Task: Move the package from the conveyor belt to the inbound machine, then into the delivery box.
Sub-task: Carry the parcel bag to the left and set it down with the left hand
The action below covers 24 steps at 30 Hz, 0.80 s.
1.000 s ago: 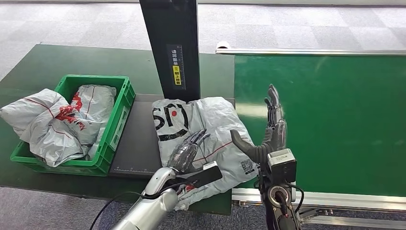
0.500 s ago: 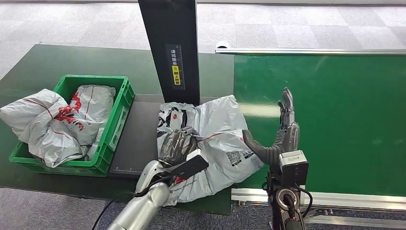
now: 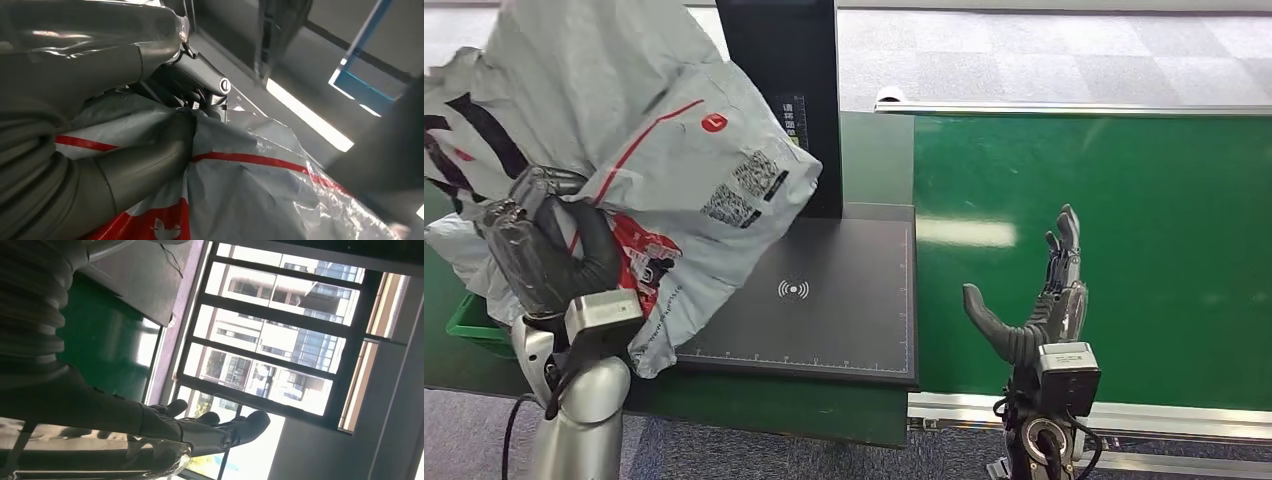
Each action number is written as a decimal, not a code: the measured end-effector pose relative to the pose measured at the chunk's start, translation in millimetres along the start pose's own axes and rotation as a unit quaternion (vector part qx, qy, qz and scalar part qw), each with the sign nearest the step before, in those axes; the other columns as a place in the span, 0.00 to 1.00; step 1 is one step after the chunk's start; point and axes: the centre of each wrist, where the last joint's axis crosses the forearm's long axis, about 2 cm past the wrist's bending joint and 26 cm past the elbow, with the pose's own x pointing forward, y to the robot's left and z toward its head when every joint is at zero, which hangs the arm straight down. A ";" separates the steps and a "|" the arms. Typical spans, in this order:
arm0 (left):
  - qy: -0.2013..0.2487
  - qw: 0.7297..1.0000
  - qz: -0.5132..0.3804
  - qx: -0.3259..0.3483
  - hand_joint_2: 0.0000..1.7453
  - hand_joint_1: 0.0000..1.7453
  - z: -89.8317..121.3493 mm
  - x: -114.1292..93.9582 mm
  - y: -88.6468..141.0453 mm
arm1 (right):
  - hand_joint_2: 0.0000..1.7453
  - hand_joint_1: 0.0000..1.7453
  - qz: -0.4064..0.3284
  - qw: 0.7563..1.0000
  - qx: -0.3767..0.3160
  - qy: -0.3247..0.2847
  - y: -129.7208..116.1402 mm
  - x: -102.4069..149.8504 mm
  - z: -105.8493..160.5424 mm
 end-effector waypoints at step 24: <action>0.291 0.748 -0.418 -0.426 1.00 0.87 40.8 -209.0 2.4 | 1.00 0.00 -0.024 1.000 0.009 -0.008 5.1 -0.4 -9.7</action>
